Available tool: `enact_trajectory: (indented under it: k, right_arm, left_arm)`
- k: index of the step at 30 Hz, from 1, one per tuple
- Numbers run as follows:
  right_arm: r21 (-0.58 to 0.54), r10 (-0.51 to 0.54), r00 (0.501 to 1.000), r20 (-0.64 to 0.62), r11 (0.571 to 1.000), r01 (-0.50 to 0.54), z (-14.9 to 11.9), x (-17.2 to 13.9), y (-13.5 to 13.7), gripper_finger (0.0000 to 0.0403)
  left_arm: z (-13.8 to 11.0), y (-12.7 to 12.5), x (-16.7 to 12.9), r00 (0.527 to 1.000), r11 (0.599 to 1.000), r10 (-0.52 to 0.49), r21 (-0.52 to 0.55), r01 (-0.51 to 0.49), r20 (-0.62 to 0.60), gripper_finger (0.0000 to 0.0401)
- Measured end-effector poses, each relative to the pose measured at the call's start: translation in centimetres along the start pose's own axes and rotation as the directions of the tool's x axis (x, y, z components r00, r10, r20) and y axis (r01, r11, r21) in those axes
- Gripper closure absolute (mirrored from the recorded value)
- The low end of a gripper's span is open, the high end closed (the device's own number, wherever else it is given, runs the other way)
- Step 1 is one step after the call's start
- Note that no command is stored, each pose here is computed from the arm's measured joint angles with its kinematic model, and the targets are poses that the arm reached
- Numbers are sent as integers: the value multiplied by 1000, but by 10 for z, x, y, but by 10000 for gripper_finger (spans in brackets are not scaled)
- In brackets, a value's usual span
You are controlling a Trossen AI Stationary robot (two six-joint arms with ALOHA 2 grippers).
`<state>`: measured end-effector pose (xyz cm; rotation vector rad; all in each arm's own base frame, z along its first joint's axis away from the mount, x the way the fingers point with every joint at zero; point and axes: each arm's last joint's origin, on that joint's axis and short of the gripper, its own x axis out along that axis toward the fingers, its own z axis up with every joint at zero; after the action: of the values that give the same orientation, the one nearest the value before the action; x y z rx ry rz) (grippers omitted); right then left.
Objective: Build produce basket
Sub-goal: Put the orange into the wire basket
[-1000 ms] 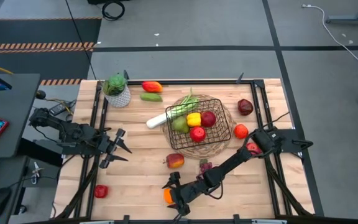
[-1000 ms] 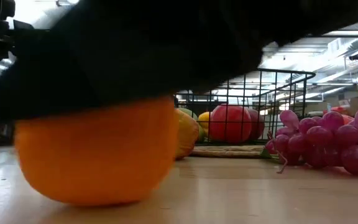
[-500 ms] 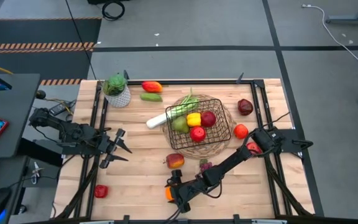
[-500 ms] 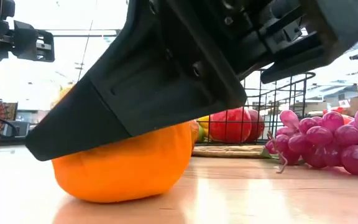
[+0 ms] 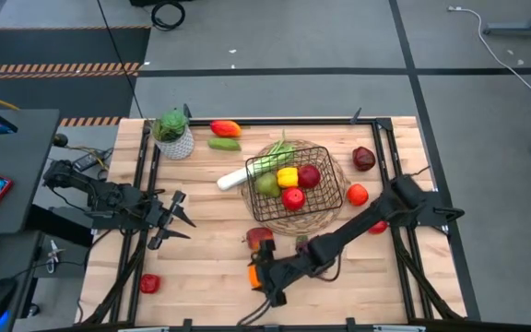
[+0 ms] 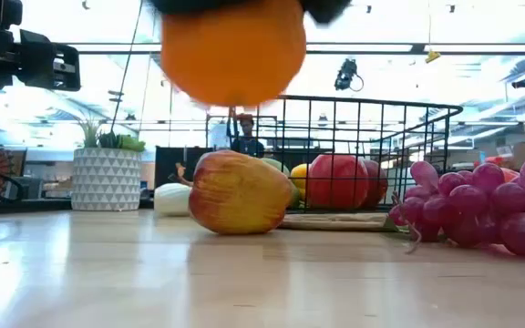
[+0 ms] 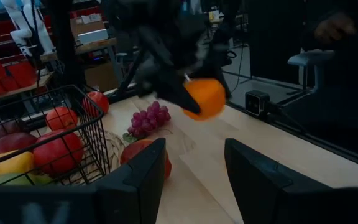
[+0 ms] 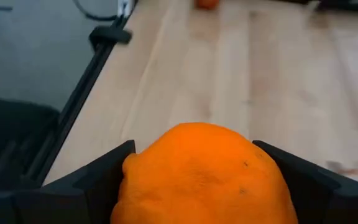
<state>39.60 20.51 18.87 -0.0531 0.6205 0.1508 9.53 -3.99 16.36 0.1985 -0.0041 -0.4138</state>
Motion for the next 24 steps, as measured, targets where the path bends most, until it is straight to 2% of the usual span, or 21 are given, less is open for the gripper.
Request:
enact_trajectory:
  k: [5, 8, 11, 14, 16, 18, 24]
  right_arm:
    - [154, -18, 998, 56, 988, 10, 32, -40, -19, 89]
    - [301, -36, 996, 77, 954, 12, 46, -59, -33, 85]
    - [466, -53, 994, 97, 885, 2, 56, -76, -45, 80]
    - [613, -68, 993, 99, 790, -7, 61, -84, -58, 80]
    - [689, -66, 992, 108, 724, -27, 65, -89, -64, 80]
    - [734, -50, 992, 112, 677, -48, 67, -91, -68, 79]
    - [803, -43, 998, 43, 596, -9, 61, -88, -81, 79]
  left_arm:
    - [0, 0, 0, 1000, 1000, 0, 0, 0, 0, 229]
    - [0, 0, 0, 1000, 1000, -1, 0, 1, 0, 229]
    - [0, 0, 0, 1000, 1000, -1, 0, 1, 0, 229]
    - [0, 0, 0, 1000, 1000, 0, 0, 0, 0, 229]
    - [0, 0, 0, 1000, 1000, -1, 0, 1, 0, 229]
    - [0, 0, 0, 1000, 1000, 0, 0, 0, 0, 229]
    - [0, 0, 0, 1000, 1000, 0, 0, 0, 0, 229]
